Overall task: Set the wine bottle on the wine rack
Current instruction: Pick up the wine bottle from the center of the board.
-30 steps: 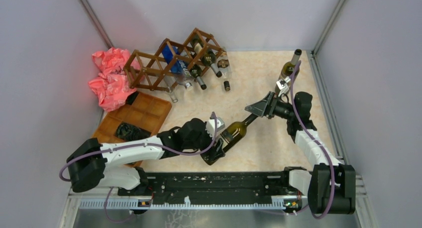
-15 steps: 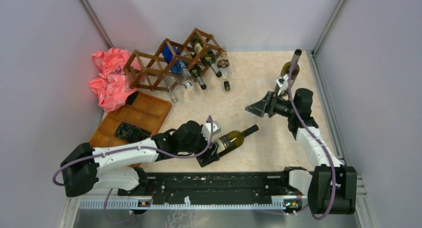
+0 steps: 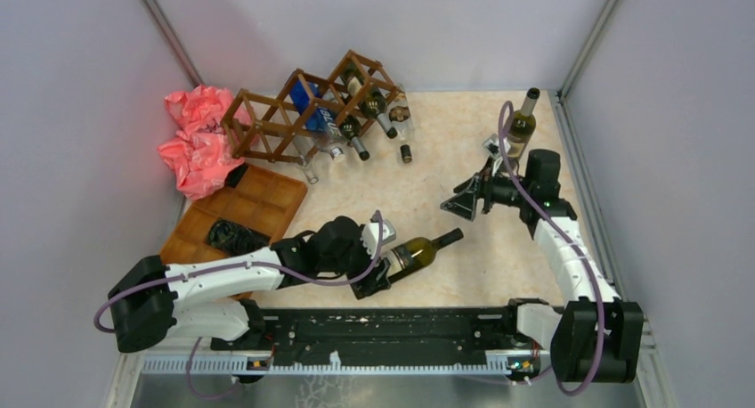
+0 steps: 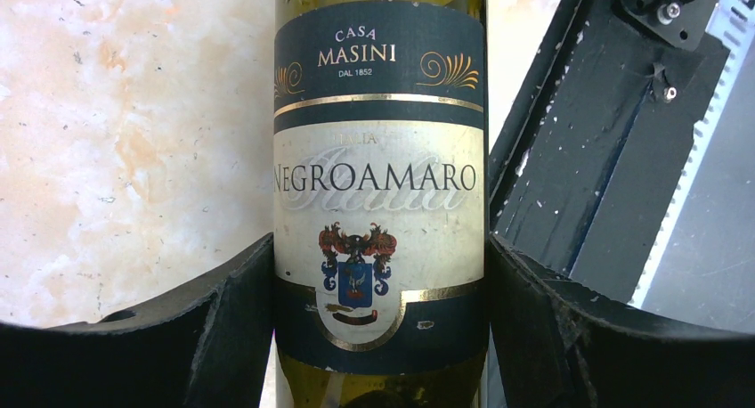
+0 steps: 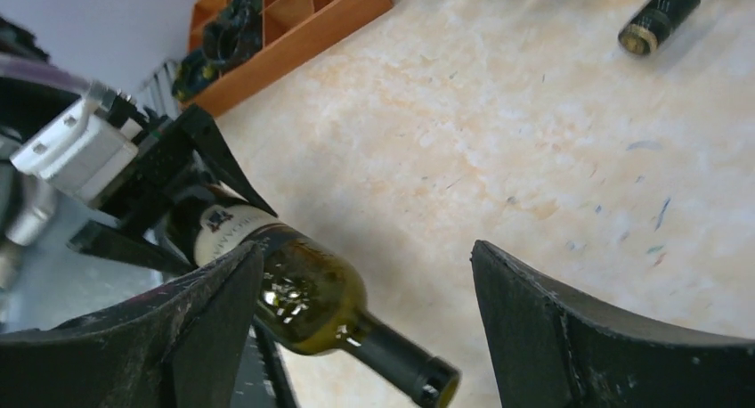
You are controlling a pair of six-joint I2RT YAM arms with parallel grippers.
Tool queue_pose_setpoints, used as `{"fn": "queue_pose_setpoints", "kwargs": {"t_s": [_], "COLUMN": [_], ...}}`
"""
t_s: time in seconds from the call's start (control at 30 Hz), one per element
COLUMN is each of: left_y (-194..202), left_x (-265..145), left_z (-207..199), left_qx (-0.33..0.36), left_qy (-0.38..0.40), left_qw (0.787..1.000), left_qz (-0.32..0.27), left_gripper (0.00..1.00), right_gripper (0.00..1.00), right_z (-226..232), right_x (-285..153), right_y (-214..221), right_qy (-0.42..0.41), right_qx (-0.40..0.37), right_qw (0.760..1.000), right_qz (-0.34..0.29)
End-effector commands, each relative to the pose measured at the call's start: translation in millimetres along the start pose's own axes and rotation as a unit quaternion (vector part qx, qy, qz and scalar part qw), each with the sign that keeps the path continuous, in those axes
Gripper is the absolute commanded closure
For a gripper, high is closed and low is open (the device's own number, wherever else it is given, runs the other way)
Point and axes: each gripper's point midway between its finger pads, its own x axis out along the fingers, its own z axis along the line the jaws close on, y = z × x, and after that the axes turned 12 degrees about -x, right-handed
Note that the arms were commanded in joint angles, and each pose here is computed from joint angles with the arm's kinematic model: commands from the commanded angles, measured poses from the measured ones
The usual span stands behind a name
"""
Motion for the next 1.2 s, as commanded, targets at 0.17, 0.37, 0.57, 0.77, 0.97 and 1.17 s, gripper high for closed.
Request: {"fn": "queue_pose_setpoints", "kwargs": {"t_s": [0.17,0.37,0.57,0.77,0.97,1.17], "left_y": [-34,-35,-39,-45,-48,-49], "left_x": [-6,-4,-6,-7,-7,-7], "left_z": [-18,-15,-13,-12,-15,-18], "left_qx": [0.071,0.088,0.109,0.122,0.127,0.128], "left_qy": [0.044,0.039,0.033,0.029,0.035,0.043], "left_qw": [0.995,0.995,0.992,0.991,0.99,0.989], "left_qz": [-0.045,-0.04,-0.045,-0.053,-0.057,-0.062], "left_gripper": [1.0,1.0,1.0,1.0,1.0,1.0], "right_gripper": [0.09,0.07,0.17,0.27,0.39,0.57], "right_z": [30,47,55,50,45,41], "right_x": [-21,-12,-6,7,21,30], "right_y": [16,59,100,119,140,148], "right_qy": [-0.118,-0.209,-0.291,-0.291,-0.281,-0.276], "right_qx": [-0.362,-0.456,-0.453,-0.445,-0.443,-0.432], "right_qw": [0.923,0.86,0.833,0.831,0.826,0.829], "right_qz": [0.056,0.094,0.13,0.163,0.204,0.223]}}
